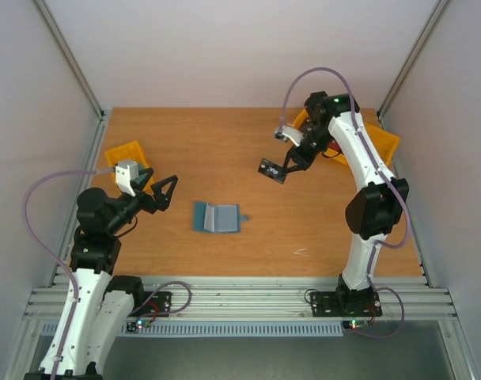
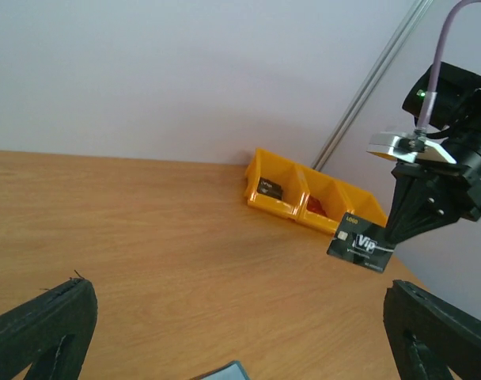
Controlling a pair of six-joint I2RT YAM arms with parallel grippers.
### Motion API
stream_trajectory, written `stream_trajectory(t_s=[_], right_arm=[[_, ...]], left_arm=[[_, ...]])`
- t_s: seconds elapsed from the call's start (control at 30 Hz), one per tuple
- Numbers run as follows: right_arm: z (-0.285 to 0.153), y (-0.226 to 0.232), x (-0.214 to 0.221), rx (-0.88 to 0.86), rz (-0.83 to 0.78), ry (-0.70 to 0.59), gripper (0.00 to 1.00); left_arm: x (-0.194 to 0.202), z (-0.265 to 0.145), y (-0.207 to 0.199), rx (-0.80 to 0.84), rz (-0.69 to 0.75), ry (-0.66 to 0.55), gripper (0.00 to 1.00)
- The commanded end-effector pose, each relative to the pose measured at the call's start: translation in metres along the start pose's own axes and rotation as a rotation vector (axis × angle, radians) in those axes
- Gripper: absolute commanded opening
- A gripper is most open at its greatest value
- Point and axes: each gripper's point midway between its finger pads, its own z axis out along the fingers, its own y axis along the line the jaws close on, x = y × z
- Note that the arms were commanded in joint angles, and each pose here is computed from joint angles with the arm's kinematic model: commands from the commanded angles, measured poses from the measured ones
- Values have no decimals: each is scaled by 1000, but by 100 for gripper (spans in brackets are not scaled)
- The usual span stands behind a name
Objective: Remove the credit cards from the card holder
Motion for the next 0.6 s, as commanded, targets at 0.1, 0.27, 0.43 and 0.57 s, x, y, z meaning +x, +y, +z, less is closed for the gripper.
stream_trajectory(t_s=[0.1, 0.27, 0.43, 0.57], right_arm=[[-7, -80, 43, 56, 79, 84, 1], [-20, -128, 39, 104, 73, 41, 1], [-31, -172, 49, 165, 64, 26, 1], [-37, -215, 59, 259, 68, 18, 1]], left_arm=[[15, 1, -2, 30, 71, 65, 99], [32, 9, -2, 79, 104, 157, 99], [49, 18, 4, 107, 132, 242, 99], [60, 23, 12, 104, 171, 287, 99]])
